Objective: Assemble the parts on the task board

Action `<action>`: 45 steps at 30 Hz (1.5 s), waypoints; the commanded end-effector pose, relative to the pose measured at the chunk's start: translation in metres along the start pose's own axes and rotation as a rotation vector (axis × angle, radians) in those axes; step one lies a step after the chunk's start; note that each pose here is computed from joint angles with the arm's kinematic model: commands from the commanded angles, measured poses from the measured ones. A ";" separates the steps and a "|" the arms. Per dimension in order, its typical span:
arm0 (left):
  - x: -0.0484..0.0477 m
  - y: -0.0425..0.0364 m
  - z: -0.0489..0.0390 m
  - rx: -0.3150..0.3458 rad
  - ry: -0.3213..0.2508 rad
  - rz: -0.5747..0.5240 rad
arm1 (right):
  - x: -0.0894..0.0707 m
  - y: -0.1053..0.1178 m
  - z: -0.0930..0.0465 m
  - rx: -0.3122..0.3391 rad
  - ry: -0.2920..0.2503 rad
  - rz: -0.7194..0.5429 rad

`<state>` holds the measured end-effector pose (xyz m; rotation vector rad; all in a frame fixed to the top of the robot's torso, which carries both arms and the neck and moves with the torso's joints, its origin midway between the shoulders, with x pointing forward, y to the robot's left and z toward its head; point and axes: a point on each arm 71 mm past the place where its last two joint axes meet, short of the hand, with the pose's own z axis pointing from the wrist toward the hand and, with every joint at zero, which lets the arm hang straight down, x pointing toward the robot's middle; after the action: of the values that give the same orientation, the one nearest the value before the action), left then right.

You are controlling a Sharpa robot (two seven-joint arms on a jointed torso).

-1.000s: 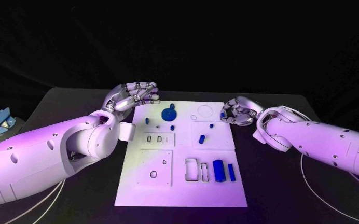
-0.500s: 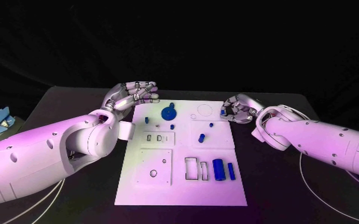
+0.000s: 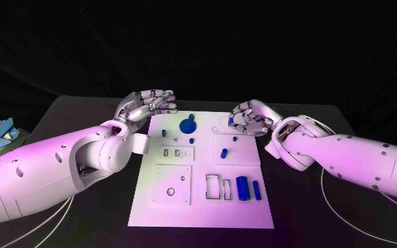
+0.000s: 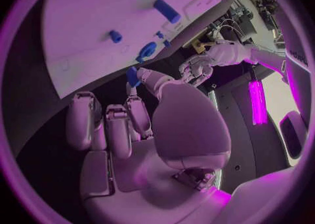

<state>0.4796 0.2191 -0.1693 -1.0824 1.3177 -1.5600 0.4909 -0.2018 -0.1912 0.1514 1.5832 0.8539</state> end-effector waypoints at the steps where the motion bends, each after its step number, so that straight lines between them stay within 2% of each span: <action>1: 0.0008 -0.0003 0.0011 0.007 0.011 -0.008 | 0.012 0.024 0.005 -0.015 0.005 -0.049; 6: -0.0014 0.0002 0.0020 0.007 0.005 -0.004 | 0.034 0.058 0.012 -0.076 0.027 -0.061; 10: -0.0015 0.0008 0.0031 0.007 0.003 -0.004 | 0.050 0.078 0.017 -0.119 0.042 -0.095; 18: -0.0044 0.0012 0.0040 0.008 -0.010 0.003 | 0.083 0.095 0.024 -0.150 0.092 -0.149; 25: -0.0024 0.0012 0.0047 0.013 -0.007 0.002 | 0.106 0.104 0.026 -0.161 0.140 -0.170; 35: -0.0014 0.0012 0.0047 0.013 -0.006 0.001 | 0.121 0.107 0.027 -0.153 0.194 -0.186; 45: -0.0015 0.0011 0.0046 0.012 -0.005 0.001 | 0.127 0.103 0.027 -0.135 0.220 -0.203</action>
<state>0.4849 0.2208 -0.1717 -1.0859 1.3102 -1.5453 0.4494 -0.0473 -0.2279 -0.1720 1.6816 0.8602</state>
